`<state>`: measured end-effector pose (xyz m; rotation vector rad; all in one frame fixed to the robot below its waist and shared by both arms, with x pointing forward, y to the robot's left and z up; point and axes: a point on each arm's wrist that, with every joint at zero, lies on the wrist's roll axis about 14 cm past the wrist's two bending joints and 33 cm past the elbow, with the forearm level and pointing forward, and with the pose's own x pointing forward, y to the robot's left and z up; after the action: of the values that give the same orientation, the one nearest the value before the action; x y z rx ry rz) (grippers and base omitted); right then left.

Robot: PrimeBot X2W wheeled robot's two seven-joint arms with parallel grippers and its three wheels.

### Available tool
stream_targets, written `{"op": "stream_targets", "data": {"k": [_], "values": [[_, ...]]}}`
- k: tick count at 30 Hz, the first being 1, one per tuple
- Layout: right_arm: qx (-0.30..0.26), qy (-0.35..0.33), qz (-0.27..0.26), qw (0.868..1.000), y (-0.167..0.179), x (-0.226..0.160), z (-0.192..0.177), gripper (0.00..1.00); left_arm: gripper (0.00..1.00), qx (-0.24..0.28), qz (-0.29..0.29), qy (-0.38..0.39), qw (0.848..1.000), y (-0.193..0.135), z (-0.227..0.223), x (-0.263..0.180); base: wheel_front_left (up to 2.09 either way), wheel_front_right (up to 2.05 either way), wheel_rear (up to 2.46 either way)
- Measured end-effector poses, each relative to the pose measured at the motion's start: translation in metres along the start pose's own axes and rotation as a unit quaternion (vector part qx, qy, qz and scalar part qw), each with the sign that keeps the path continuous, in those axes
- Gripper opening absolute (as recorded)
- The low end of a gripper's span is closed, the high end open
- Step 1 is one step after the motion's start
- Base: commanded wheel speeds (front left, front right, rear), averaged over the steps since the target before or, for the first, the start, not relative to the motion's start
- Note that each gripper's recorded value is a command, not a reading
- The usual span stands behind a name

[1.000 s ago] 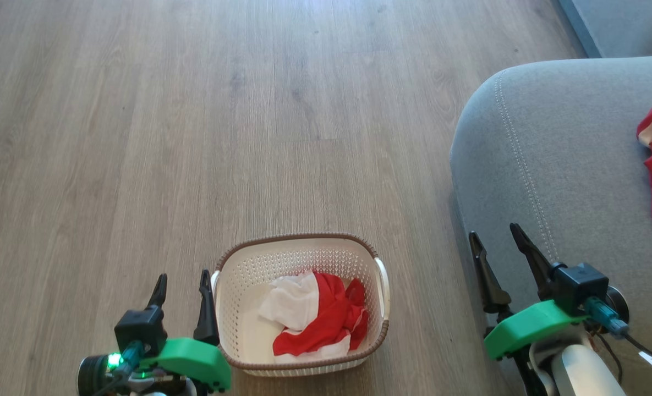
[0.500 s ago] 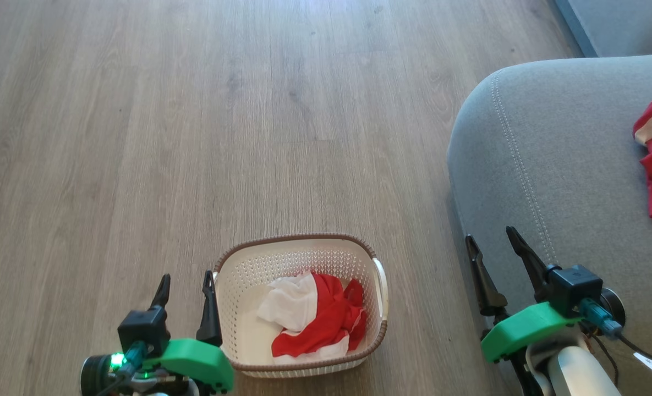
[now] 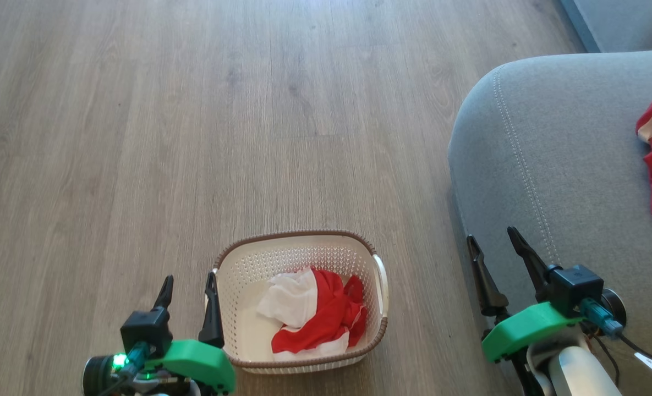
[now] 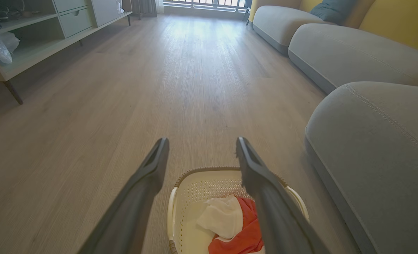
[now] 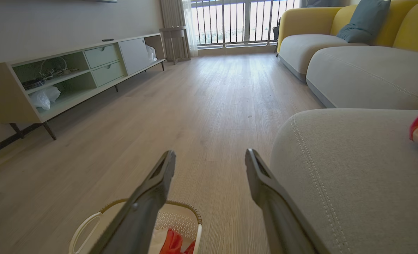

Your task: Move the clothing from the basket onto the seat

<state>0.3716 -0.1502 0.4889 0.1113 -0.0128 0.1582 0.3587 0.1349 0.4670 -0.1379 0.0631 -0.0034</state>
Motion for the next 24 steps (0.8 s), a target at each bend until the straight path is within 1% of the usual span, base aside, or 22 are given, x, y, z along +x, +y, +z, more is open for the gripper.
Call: {"op": "stream_targets", "data": {"k": [24], "values": [[0.002,0.001,-0.014,1.000,-0.0083,-0.0025,-0.0006,1.00,1.00,0.000,-0.010,0.002,1.000,-0.0045,-0.0013,0.0016,0.00,0.00,0.00]]}}
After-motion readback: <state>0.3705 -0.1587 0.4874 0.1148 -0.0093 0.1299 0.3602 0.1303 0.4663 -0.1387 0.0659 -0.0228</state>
